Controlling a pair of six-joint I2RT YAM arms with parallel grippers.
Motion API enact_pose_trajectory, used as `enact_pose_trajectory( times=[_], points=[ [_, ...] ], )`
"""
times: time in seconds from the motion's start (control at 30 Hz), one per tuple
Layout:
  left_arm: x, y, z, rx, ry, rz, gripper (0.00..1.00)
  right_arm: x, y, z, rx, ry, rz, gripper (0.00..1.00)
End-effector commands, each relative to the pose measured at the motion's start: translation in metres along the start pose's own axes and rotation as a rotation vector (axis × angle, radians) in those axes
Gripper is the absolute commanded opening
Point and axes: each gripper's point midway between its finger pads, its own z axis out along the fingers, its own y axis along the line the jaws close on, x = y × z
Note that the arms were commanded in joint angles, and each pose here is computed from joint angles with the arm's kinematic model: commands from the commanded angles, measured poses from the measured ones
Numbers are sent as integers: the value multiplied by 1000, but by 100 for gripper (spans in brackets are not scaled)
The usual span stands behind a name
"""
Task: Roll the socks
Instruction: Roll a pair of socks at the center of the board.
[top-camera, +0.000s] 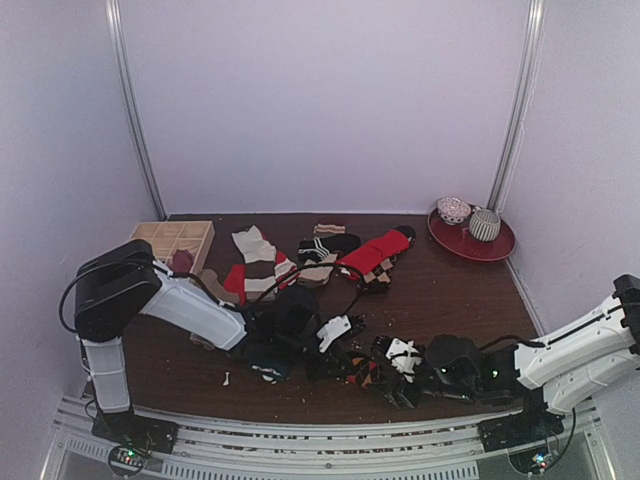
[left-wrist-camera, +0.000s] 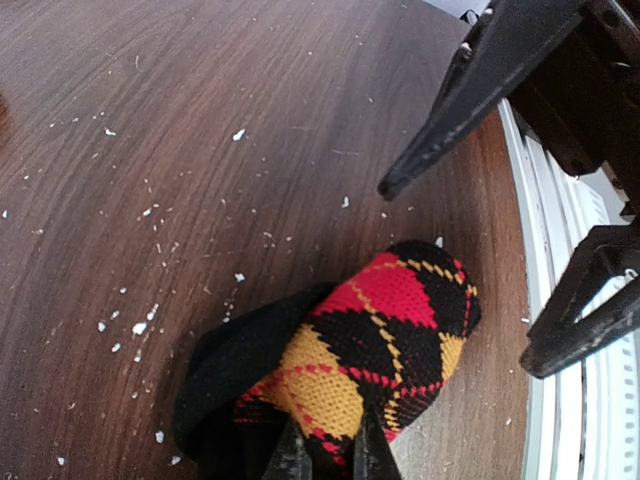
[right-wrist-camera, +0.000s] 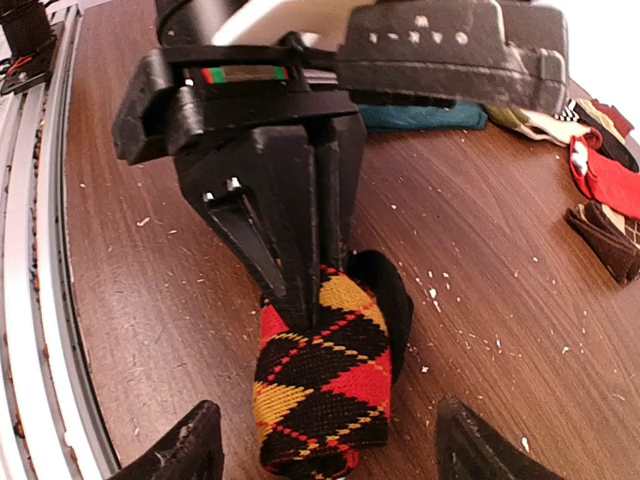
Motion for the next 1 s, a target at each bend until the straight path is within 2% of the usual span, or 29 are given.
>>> enact_pose_trajectory(
  times=[0.0, 0.17, 0.37, 0.53, 0.7, 0.8, 0.87, 0.97],
  points=[
    [195, 6, -23, -103, 631, -260, 0, -6, -11, 2, 58, -42, 49, 75],
    [194, 7, -21, -101, 627, -256, 0, -5, -10, 10, 27, -20, 73, 75],
    [192, 6, -20, -91, 622, -245, 0, 12, -10, 22, 2, 32, 107, 70],
    [190, 6, -19, -87, 620, -236, 0, 16, -10, 30, -38, 38, 145, 47],
    [189, 6, -17, -84, 616, -236, 0, 22, -7, 37, -88, 54, 183, 32],
    [187, 10, -17, -103, 612, -228, 0, 29, 1, 41, -161, 95, 238, 17],
    [181, 16, -17, -139, 598, -208, 0, 41, 6, 43, -196, 141, 301, 13],
    [161, 30, -19, -221, 551, -160, 13, 66, 16, 41, -244, 233, 427, 10]
  ],
)
